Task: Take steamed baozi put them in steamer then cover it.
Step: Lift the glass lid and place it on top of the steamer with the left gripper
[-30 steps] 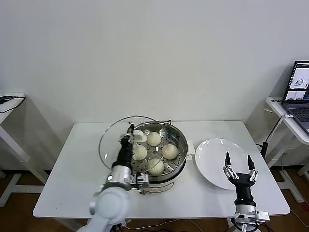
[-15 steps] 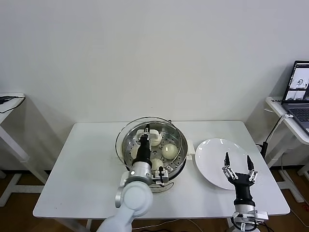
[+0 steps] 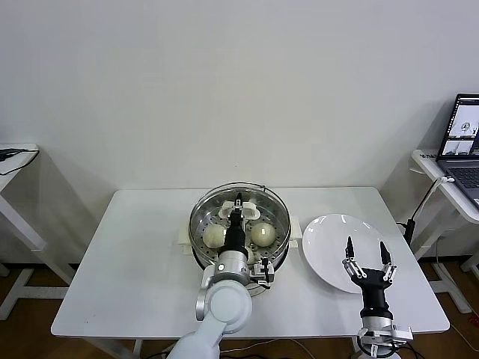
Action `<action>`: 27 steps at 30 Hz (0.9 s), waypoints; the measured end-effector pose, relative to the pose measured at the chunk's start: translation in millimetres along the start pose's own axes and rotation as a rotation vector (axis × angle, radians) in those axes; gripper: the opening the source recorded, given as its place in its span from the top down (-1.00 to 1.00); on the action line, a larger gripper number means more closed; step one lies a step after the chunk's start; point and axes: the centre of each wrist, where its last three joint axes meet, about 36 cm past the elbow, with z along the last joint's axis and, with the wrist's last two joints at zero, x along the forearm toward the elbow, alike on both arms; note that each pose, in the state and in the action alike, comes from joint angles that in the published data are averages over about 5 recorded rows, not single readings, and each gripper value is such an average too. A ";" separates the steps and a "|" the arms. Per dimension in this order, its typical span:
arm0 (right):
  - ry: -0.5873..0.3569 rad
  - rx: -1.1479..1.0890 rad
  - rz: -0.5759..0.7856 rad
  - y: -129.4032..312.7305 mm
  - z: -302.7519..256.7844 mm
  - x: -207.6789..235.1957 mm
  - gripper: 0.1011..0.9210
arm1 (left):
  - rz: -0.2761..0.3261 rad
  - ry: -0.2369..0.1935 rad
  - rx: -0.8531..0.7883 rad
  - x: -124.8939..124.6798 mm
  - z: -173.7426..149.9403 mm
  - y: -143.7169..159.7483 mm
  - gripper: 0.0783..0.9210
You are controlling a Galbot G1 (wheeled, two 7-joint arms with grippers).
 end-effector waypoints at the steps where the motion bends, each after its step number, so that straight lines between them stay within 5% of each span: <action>1: 0.001 0.000 0.000 -0.1 0.6 -0.1 -0.76 | -0.002 0.002 -0.003 -0.5 -0.6 -0.7 0.72; 27: 0.008 0.001 -0.014 3.2 5.4 -1.8 -0.76 | -0.006 0.014 -0.036 0.7 -8.7 -11.0 0.72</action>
